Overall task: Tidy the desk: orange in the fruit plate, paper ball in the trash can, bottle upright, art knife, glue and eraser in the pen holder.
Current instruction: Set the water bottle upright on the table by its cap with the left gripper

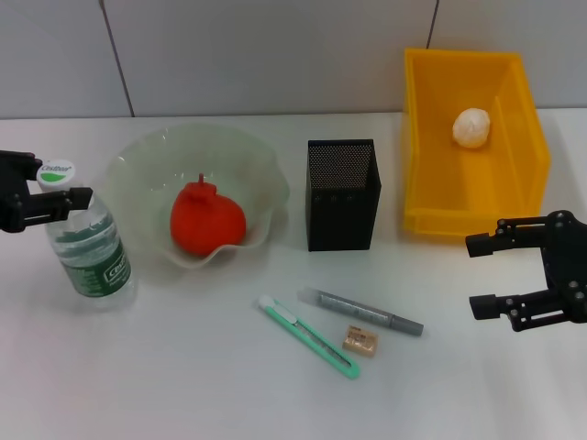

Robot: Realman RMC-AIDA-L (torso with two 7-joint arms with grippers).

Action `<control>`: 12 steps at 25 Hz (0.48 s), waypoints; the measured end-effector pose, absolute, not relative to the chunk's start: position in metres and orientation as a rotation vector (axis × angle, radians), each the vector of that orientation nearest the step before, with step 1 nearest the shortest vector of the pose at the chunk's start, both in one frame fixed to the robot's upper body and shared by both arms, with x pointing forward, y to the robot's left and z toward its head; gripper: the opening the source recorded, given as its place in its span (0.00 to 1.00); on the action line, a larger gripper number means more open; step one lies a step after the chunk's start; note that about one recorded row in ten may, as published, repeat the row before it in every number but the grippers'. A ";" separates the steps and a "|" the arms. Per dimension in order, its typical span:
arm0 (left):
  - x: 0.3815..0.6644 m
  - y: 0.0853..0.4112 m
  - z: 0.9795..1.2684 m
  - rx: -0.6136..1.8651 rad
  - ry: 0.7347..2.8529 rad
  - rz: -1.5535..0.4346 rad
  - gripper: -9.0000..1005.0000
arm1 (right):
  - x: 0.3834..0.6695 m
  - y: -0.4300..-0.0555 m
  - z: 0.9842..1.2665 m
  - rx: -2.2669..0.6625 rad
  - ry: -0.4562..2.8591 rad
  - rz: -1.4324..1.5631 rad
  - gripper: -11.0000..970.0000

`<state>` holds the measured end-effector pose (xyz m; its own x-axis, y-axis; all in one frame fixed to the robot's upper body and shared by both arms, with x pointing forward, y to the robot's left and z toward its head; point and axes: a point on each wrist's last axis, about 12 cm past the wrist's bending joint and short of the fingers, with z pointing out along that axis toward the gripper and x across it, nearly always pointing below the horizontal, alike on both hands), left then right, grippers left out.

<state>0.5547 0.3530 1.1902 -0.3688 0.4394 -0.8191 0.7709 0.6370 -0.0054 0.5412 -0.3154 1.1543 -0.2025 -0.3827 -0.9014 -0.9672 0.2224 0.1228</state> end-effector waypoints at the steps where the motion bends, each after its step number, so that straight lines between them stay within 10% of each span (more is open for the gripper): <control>1: 0.555 0.352 1.190 0.954 2.014 -0.498 0.45 | 0.541 -0.315 1.154 -1.265 1.725 0.956 0.81; 12: 0.555 0.353 1.189 0.959 2.015 -0.497 0.45 | 0.541 -0.315 1.154 -1.260 1.724 0.961 0.81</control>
<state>0.5548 0.3525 1.1891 -0.3647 0.4484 -0.8160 0.7764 0.6303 -0.0007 0.5410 -0.3148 1.1543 -0.2058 -0.3781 -0.9026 -0.9665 0.2229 0.1270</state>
